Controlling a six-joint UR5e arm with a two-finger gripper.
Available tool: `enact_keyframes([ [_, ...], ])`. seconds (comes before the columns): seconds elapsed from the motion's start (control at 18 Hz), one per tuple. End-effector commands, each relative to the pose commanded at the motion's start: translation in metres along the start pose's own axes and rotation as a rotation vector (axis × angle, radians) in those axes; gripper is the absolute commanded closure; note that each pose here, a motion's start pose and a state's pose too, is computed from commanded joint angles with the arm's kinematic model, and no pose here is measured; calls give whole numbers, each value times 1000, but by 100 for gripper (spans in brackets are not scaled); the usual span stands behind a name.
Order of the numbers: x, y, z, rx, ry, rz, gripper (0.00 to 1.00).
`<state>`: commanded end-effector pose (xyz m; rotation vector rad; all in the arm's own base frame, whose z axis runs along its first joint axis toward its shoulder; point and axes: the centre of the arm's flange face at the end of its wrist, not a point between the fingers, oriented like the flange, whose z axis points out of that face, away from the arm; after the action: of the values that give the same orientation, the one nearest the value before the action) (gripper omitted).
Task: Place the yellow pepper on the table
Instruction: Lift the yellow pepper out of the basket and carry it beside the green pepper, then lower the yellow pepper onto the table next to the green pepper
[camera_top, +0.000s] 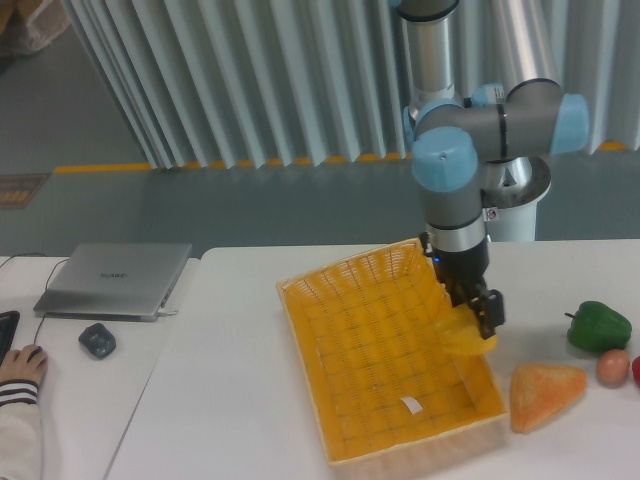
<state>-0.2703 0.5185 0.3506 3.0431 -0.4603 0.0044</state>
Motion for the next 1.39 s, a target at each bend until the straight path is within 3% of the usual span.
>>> enact_keyframes([
  [0.11, -4, 11, 4, -18, 35, 6, 44],
  [0.28, -9, 21, -9, 0, 4, 23, 44],
  [0.33, -24, 26, -28, 48, -36, -11, 44],
  [0.56, -49, 61, -53, 274, 20, -104, 44],
  [0.72, -47, 68, -44, 207, -4, -23, 45],
  [0.89, -49, 70, -41, 169, -21, -21, 45],
  [1.11, -39, 68, -14, 59, 67, 104, 45],
  [1.39, -44, 70, -6, 11, 62, 108, 44],
])
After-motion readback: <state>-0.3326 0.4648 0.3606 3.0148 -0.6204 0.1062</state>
